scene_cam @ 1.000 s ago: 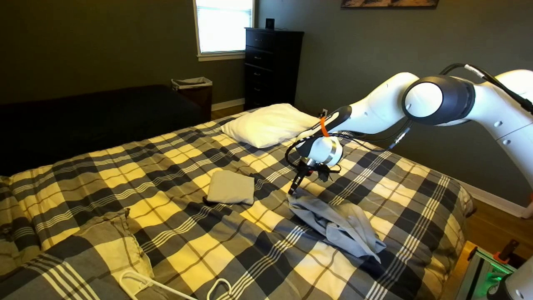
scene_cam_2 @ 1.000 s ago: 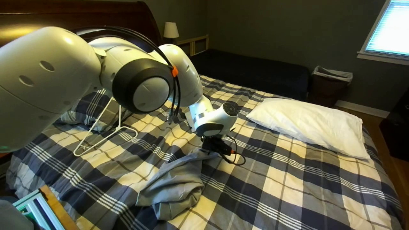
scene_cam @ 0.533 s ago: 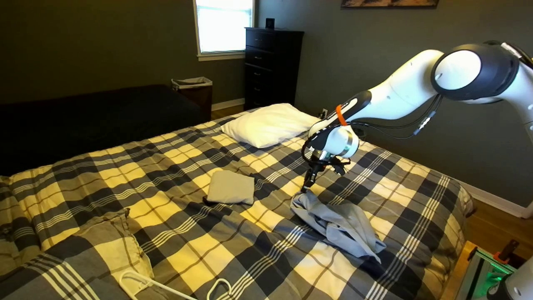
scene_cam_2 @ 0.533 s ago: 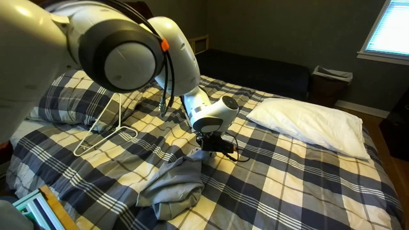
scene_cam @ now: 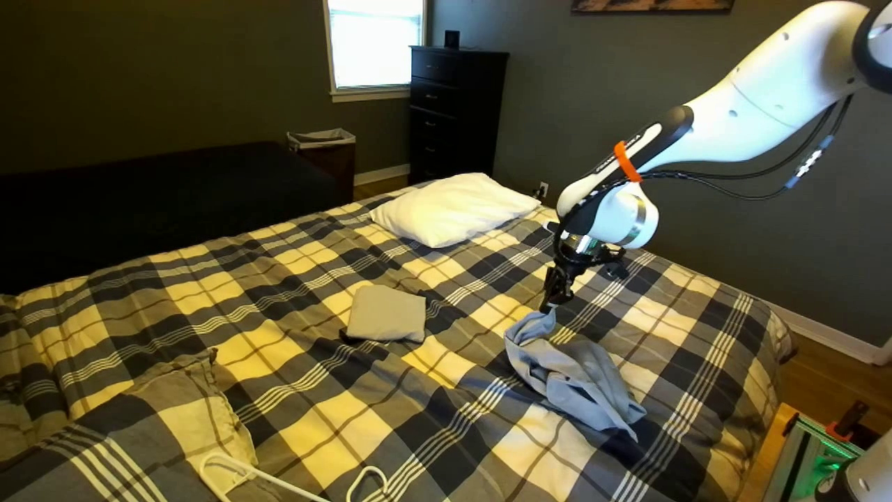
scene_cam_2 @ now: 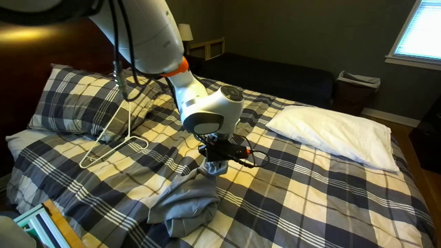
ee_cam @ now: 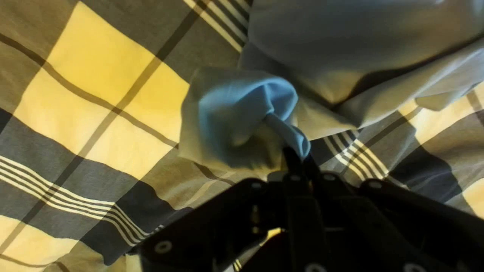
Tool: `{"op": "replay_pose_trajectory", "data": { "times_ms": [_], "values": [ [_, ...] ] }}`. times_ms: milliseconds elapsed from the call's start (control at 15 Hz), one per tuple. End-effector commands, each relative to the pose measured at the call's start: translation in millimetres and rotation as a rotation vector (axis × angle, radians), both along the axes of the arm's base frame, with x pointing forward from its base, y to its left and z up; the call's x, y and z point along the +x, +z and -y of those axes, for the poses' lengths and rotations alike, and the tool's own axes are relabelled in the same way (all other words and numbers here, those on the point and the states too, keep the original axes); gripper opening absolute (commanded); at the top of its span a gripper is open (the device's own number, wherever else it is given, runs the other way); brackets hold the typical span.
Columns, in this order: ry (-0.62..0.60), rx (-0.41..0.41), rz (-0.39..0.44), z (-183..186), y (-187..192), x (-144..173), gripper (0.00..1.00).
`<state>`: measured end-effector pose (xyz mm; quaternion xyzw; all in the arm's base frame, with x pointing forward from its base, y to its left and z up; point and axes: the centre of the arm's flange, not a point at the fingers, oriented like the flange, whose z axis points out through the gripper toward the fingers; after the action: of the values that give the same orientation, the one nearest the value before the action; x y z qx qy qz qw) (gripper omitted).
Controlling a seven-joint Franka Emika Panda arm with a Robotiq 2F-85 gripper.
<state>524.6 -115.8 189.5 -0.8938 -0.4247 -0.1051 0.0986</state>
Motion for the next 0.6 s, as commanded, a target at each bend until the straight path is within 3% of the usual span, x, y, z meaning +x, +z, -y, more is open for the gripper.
{"op": "replay_pose_trajectory", "data": {
  "times_ms": [0,200,400,533],
  "values": [
    [-0.002,-0.010,0.015,-0.9,8.7,-13.1,0.02],
    [0.000,-0.032,0.039,-3.8,28.1,-41.5,0.02],
    [0.001,-0.036,0.039,-4.5,30.9,-46.0,0.01],
    [0.020,-0.083,-0.016,-1.8,32.5,-65.8,0.01]
  ]
}}
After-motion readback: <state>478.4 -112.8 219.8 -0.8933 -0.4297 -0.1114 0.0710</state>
